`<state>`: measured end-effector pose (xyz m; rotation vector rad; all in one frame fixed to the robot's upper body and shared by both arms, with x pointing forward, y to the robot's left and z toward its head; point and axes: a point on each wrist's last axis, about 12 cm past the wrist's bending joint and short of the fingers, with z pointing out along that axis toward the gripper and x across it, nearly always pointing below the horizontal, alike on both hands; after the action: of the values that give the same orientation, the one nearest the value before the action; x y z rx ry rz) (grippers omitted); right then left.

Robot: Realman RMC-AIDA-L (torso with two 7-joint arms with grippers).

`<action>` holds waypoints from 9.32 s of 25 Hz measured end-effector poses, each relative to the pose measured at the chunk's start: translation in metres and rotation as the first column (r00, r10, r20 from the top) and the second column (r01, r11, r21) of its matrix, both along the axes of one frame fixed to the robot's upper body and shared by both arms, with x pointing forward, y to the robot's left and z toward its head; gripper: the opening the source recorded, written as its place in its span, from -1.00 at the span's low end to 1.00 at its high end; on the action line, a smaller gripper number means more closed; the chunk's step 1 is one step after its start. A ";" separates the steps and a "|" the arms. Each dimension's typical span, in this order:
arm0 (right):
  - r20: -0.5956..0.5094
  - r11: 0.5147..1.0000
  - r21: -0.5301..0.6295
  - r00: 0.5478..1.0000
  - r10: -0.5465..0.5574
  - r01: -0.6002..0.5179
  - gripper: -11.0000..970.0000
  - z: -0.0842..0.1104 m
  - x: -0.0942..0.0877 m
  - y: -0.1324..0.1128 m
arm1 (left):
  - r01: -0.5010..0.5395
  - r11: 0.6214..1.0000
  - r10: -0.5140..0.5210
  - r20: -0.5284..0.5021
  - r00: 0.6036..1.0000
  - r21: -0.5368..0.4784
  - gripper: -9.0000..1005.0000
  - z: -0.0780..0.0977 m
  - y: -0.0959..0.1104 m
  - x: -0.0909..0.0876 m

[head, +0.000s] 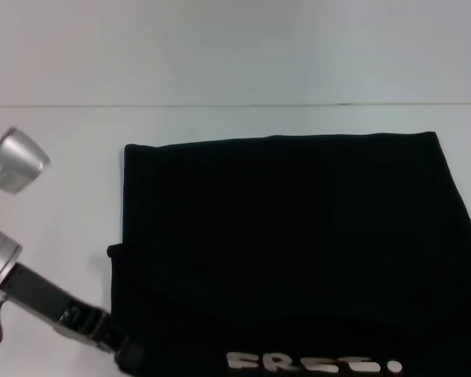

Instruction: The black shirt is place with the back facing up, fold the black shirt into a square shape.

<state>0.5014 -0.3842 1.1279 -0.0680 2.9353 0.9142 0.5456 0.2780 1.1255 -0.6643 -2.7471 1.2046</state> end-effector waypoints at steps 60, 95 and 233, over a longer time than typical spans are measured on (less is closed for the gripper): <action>0.664 0.891 -0.146 0.710 -0.233 0.429 -0.74 -0.017 0.179 0.082 | -0.628 0.778 0.439 0.694 0.570 0.025 -0.77 -0.004 -0.049 0.137; 0.725 0.844 0.527 0.468 -0.505 0.096 0.63 -0.025 0.057 0.035 | -0.909 0.310 0.839 -0.370 0.400 -0.279 0.52 -0.076 0.049 -0.025; 0.622 0.883 0.436 0.651 -0.435 0.173 0.63 -0.020 0.080 0.020 | -0.187 0.755 0.432 0.263 0.863 -0.629 0.31 0.034 -0.061 0.047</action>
<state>0.5809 -0.3642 1.1075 0.0875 1.9581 1.0263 0.5927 0.2167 1.1592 -0.5244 -2.8620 2.2986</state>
